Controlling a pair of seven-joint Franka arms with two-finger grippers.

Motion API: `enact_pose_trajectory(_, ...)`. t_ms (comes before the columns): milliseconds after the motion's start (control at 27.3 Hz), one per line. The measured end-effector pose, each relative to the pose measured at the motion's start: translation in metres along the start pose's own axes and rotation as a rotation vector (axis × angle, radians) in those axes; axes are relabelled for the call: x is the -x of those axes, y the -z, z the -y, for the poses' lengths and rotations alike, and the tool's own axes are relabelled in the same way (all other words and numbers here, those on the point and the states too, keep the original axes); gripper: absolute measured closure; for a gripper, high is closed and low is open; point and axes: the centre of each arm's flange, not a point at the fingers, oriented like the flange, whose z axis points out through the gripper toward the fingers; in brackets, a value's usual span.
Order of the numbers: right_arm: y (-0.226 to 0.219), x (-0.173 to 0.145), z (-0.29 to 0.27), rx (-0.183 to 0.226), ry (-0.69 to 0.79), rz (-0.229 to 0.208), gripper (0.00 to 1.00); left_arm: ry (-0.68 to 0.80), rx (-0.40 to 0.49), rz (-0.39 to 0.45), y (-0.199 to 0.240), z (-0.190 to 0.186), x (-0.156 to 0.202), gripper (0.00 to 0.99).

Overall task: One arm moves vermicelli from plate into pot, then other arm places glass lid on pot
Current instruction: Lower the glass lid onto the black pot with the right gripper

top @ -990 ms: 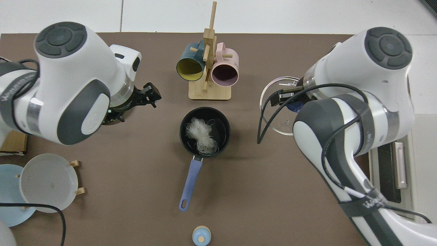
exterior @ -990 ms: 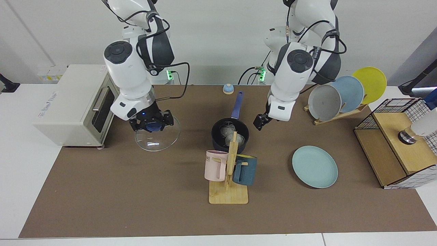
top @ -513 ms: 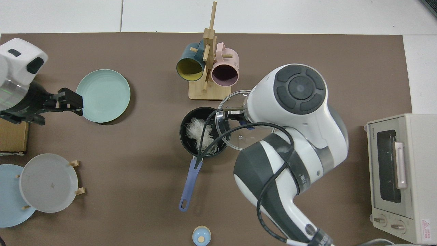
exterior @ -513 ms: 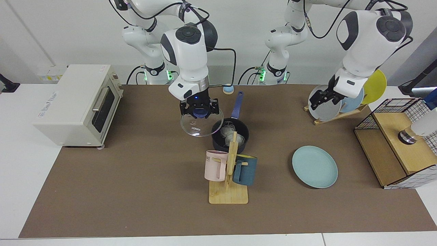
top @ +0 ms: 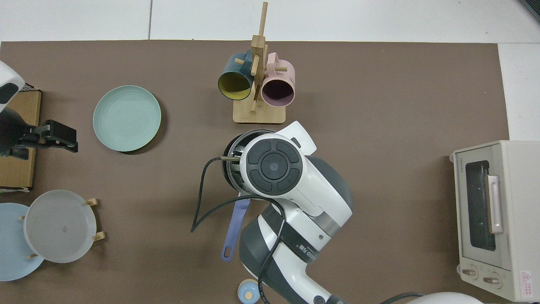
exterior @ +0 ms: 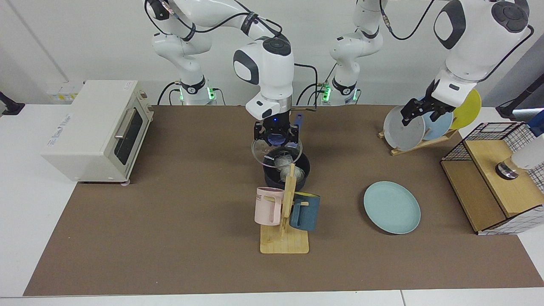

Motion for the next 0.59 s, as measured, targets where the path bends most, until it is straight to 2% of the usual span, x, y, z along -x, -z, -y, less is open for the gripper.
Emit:
enact_pose_trajectory(110,-0.01,0.004,0.008,-0.01,-0.018,-0.003,0.56,-0.008,0.001,-0.01,0.0,-0.004,-0.001,0.0)
enact_pose_trajectory(220,-0.023,0.005,0.012,-0.001,-0.024,-0.009,0.56,-0.007,0.027,-0.026,-0.001,-0.007,-0.003,0.0)
enact_pose_trajectory(366,-0.048,0.001,0.013,0.005,-0.028,0.014,0.56,0.0,0.061,-0.047,-0.012,-0.009,-0.007,0.0)
enact_pose_trajectory(586,-0.073,-0.009,0.016,0.0,-0.035,0.039,0.56,0.004,0.066,-0.075,-0.023,-0.009,-0.007,0.0)
